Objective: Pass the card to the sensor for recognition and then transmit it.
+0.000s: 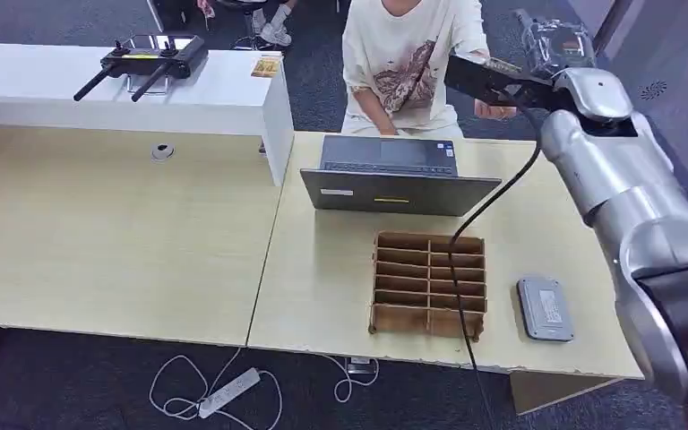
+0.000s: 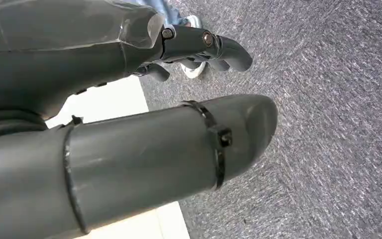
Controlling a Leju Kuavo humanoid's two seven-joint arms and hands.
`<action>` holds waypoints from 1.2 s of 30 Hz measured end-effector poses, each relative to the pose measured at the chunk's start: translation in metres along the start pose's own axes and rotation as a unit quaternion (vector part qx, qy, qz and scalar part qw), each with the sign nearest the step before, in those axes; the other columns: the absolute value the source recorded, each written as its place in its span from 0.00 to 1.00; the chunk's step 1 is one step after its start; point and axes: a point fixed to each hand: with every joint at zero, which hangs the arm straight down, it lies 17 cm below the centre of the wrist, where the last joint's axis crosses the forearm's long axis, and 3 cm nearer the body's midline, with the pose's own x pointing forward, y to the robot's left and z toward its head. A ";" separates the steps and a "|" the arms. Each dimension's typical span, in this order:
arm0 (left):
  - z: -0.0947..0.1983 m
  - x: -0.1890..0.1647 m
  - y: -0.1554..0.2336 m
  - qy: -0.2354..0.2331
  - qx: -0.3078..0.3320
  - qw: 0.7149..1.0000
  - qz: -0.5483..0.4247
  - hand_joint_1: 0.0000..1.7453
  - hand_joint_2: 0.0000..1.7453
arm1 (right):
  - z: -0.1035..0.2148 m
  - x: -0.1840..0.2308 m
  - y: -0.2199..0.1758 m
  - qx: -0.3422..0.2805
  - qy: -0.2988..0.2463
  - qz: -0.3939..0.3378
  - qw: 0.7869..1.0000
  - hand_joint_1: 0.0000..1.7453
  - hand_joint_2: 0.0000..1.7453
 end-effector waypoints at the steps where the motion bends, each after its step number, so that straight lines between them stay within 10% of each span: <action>1: 0.000 0.000 0.000 0.000 0.000 1.000 0.000 0.00 0.00 | 0.000 0.001 0.000 -0.001 -0.001 -0.003 1.000 0.00 1.00; 14: 0.000 -0.001 0.001 0.003 0.001 1.000 0.008 0.00 0.00 | 0.003 0.027 -0.015 -0.019 -0.070 -0.272 0.959 0.00 1.00; 27: 0.000 -0.002 -0.002 0.003 0.001 1.000 0.012 0.00 0.00 | 0.030 0.014 -0.029 -0.049 -0.164 -0.529 0.831 0.00 1.00; 33: 0.000 -0.002 -0.001 0.003 0.002 1.000 0.010 0.00 0.00 | 0.045 -0.007 -0.023 -0.065 -0.169 -0.564 0.805 0.00 1.00; 36: 0.000 -0.003 -0.002 0.004 -0.001 1.000 0.011 0.00 0.00 | 0.064 -0.010 -0.027 -0.056 -0.197 -0.635 0.745 0.00 1.00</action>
